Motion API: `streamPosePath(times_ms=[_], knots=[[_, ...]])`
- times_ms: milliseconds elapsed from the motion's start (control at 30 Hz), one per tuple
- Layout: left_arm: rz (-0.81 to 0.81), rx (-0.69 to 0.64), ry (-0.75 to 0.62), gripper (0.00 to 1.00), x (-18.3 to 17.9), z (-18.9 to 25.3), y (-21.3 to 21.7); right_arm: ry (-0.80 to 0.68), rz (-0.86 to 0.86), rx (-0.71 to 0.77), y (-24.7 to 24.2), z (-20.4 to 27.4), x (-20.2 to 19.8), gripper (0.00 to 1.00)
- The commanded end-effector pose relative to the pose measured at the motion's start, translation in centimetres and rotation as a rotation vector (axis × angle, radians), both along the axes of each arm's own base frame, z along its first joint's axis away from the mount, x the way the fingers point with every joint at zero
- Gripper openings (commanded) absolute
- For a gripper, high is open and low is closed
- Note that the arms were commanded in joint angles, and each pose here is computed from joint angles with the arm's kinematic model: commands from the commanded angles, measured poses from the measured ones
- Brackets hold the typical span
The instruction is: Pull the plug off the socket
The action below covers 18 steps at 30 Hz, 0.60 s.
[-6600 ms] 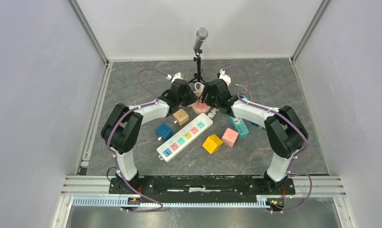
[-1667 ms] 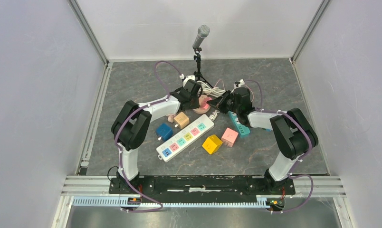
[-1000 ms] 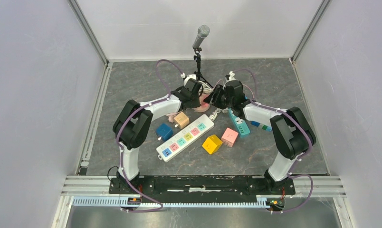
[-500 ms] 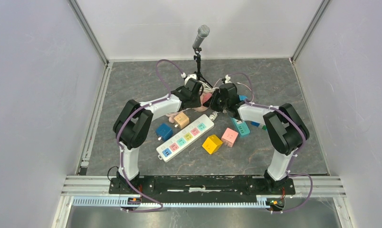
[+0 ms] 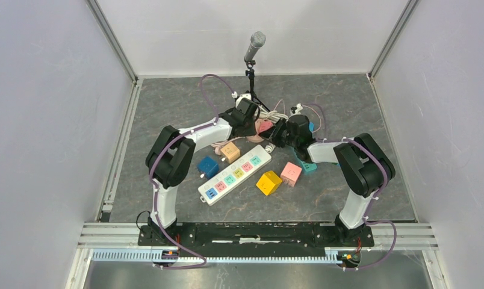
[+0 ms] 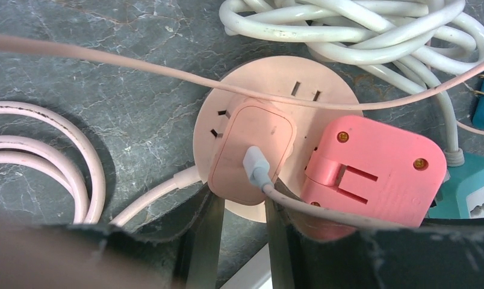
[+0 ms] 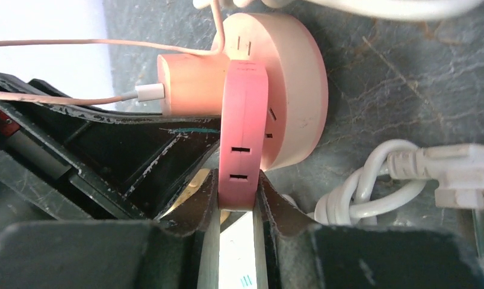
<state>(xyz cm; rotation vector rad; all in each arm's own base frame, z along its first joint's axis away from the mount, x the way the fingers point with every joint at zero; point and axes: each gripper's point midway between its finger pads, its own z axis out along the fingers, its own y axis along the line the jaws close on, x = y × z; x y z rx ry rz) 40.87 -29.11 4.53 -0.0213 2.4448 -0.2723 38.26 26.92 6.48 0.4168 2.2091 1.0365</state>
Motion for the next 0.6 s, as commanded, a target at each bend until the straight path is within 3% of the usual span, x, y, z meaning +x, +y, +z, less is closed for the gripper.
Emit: streamPosePath(times_ms=[0, 200, 467, 567], knots=[[-0.002, 0.282, 0.348, 0.39, -7.6, -9.7, 6.4, -0.178, 0.12, 0.337, 3.0, 9.1, -1.0, 0.0], [-0.006, 0.282, 0.346, 0.38, -7.6, -9.6, 6.4, -0.183, 0.171, 0.431, 3.5, 10.0, -2.4, 0.0], [-0.01, 0.28, 0.345, 0.38, -7.5, -9.4, 6.3, -0.31, 0.208, 0.512, 3.2, 12.7, -3.2, 0.0], [-0.009, 0.279, 0.346, 0.37, -7.5, -9.4, 6.3, -0.25, 0.189, 0.432, 2.9, 10.5, -2.9, 0.0]])
